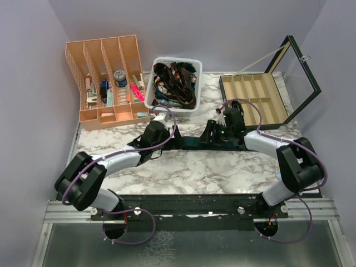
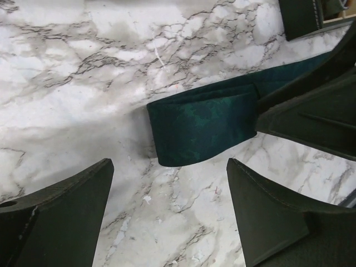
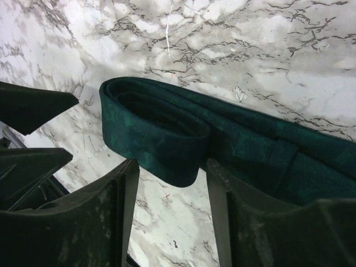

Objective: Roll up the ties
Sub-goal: Roll the tie at the center of the board.

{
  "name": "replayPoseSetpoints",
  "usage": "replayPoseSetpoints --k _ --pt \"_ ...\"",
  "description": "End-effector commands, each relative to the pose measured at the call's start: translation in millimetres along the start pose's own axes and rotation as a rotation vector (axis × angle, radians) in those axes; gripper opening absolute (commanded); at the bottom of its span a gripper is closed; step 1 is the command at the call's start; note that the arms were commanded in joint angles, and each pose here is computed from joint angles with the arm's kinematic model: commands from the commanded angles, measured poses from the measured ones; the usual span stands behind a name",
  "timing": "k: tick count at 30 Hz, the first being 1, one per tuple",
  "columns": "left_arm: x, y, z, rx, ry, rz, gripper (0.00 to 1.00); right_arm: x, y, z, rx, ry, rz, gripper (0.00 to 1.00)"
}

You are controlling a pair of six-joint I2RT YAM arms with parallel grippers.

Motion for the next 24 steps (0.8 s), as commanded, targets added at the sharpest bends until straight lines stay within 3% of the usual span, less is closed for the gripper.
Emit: replayPoseSetpoints --k 1,8,24 --pt "6 -12 5 0.005 0.018 -0.159 0.84 9 0 4 -0.018 0.028 0.042 0.51" --pt "14 -1 4 -0.028 0.022 -0.171 0.84 16 -11 5 -0.027 0.024 -0.049 0.38" --pt "40 4 -5 -0.052 0.087 -0.245 0.84 24 -27 -6 -0.041 0.082 -0.138 0.32"
Point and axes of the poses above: each gripper's point midway between its finger pads, its own x axis out along the fingers, its own y axis along the line the jaws close on, z = x × y, the point moved 9 cm from there along -x, back along the fingers, and after that the axes turned 7 degrees about -x, right-handed, at the moved point
